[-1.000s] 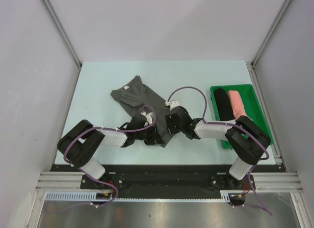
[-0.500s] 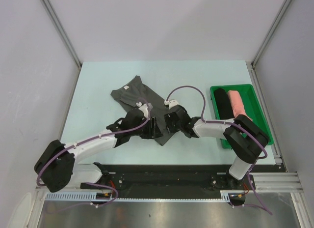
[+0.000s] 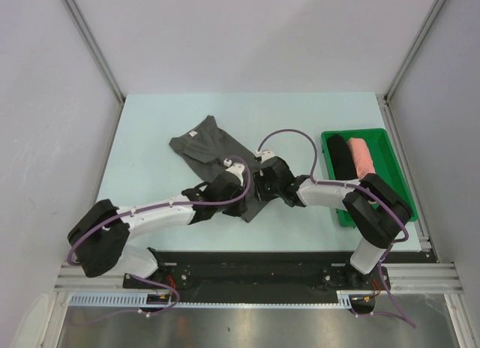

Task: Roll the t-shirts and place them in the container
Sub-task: Roll the T-shirt to the center of the board.

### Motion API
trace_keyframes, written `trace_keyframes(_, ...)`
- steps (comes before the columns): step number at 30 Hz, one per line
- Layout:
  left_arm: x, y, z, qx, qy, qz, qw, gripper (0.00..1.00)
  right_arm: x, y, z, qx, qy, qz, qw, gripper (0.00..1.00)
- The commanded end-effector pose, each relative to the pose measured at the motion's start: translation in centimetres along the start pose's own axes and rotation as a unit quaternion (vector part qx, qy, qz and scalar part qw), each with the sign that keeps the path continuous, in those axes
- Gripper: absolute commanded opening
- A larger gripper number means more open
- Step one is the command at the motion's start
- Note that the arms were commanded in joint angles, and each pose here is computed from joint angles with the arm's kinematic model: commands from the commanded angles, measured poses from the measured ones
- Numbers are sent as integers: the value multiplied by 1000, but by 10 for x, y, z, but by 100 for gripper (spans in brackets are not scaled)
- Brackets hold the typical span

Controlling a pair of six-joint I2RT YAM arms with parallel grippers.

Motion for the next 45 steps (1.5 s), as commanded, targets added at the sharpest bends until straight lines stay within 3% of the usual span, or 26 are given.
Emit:
trace_keyframes(1,6,-13,8,-22,-6,-3,1000,26,-1,0,0,1,-9,9,1000,36)
trace_keyframes(11,22,-30,16,-51,-10,25,998,9,-16,7,2,-4,-24,-10,1000,36)
trace_keyframes(20,28,-35,18,-65,-16,41,997,3,-56,23,-16,13,-48,-70,996,38)
trace_keyframes(29,25,-33,16,-64,-23,39,997,2,-61,11,-36,37,-48,-68,996,39)
trace_keyframes(41,8,-26,9,-73,-64,22,995,1,-40,-15,-54,88,-47,-4,995,34)
trace_keyframes(45,-5,-17,8,-84,-77,7,993,6,-34,-16,-58,100,-46,8,994,34)
Point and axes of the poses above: each gripper's point midway between its finger pads, its own y axis back along the fingers, its own z axis along the line the jaws close on, x = y × z, the point moved 1 cm from there along y, back along the fingers, and after that the axes turned 10 degrees about -y, right-handed, at the moved point
